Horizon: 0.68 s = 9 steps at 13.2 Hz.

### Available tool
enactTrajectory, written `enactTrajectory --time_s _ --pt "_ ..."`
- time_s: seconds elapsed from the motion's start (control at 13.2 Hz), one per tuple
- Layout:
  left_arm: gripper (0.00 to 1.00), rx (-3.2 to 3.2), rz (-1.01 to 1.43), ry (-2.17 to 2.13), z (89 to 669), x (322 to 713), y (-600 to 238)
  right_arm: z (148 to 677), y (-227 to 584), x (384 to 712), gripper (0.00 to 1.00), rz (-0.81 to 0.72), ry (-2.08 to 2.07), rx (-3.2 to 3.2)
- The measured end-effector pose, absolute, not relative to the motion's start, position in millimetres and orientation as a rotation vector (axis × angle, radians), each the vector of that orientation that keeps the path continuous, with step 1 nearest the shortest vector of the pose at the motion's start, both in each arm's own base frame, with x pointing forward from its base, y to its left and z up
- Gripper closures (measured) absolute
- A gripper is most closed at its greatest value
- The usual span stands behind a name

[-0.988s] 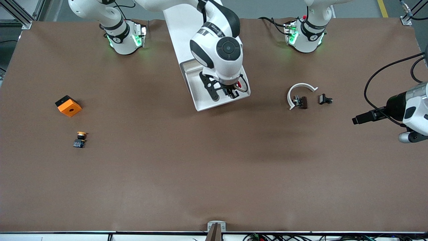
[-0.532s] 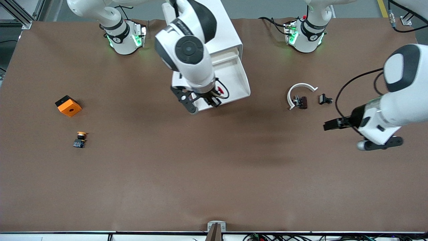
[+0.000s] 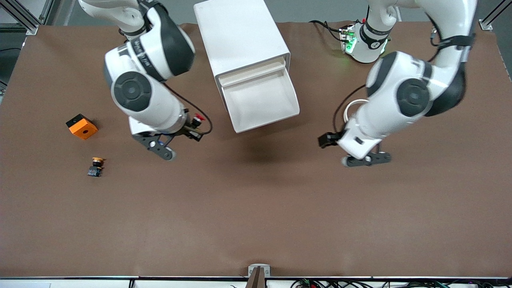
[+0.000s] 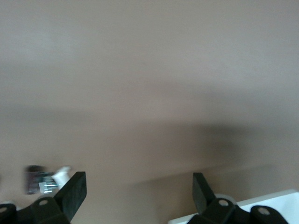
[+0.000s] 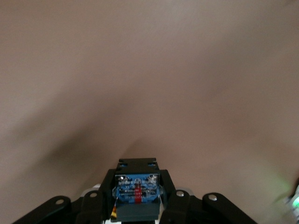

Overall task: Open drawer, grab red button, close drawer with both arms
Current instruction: 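Lift the button out with the right gripper while the left gripper approaches, then shut the drawer using the left gripper while the right gripper holds the button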

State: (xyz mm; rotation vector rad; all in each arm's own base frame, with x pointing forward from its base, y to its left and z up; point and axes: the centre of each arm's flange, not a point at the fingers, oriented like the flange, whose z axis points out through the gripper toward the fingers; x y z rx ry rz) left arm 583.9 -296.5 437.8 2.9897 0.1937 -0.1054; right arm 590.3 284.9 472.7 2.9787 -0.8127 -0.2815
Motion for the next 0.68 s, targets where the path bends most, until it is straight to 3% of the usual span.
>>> enactTrajectory --time_s 0.23,0.68 --pt "0.0 2.971 -0.052 0.255 407 545 -362 459 208 594 0.58 -0.252 -0.657 3.05" --pt "0.0 2.972 -0.04 0.276 359 492 -409 415 69 602 0.58 -0.137 -0.333 3.137"
